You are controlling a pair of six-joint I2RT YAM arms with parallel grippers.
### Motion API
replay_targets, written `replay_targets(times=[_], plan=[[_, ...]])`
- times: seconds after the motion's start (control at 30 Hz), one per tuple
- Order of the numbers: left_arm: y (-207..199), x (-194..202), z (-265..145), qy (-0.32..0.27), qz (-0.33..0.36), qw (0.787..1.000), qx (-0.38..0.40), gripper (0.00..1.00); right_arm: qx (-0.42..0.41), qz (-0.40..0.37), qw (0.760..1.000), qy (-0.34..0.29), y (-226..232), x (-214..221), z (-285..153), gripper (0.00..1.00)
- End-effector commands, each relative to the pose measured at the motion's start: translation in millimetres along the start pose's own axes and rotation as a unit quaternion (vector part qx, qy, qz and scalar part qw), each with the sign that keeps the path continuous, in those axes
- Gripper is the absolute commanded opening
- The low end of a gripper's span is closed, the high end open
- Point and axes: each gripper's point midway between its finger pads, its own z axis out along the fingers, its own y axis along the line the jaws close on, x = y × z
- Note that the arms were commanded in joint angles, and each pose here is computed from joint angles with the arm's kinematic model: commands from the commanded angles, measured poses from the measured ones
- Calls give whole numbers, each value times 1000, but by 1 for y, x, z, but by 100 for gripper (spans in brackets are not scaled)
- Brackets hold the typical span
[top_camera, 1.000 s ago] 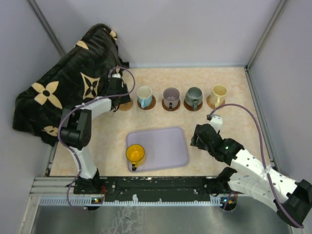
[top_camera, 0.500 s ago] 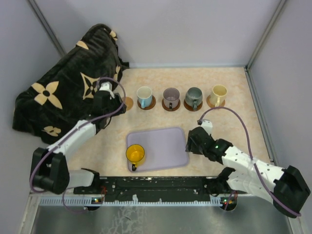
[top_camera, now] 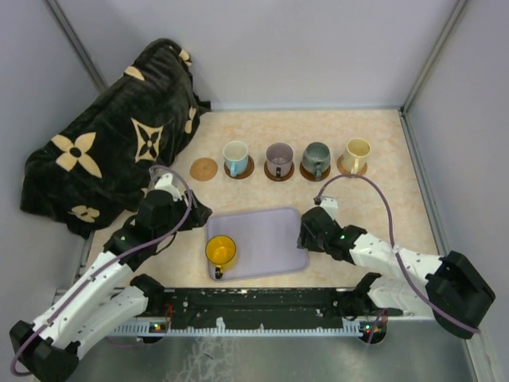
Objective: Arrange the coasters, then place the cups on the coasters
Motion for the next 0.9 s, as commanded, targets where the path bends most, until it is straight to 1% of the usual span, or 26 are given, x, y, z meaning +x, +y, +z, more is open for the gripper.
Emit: replay_targets(times=[0.0,0.1,0.23,0.4,0.47,0.63,0.67,0.87], plan=[[7,25,-21,45,-30,998,-9,66,-4,1,1000,-8,9,-6,4,51],[4,31,-32,69,-24,997,-2,66,5,1,1000,1,6,-1,6,42],[-2,36,-45,90,-22,996,18,67,13,-4,1000,10,5,5,6,39],[-13,42,-63,109,-39,992,50,66,25,-17,999,20,3,13,3,29],[-17,43,-70,113,-46,990,64,66,30,-21,999,27,2,18,2,21],[-12,59,-85,144,-46,986,66,67,42,-27,998,40,-1,31,-1,2],[-10,62,-87,149,-46,986,64,67,45,-28,998,43,-2,33,-1,0],[-4,85,-86,176,-47,981,70,66,52,-32,996,61,-4,46,-6,0]])
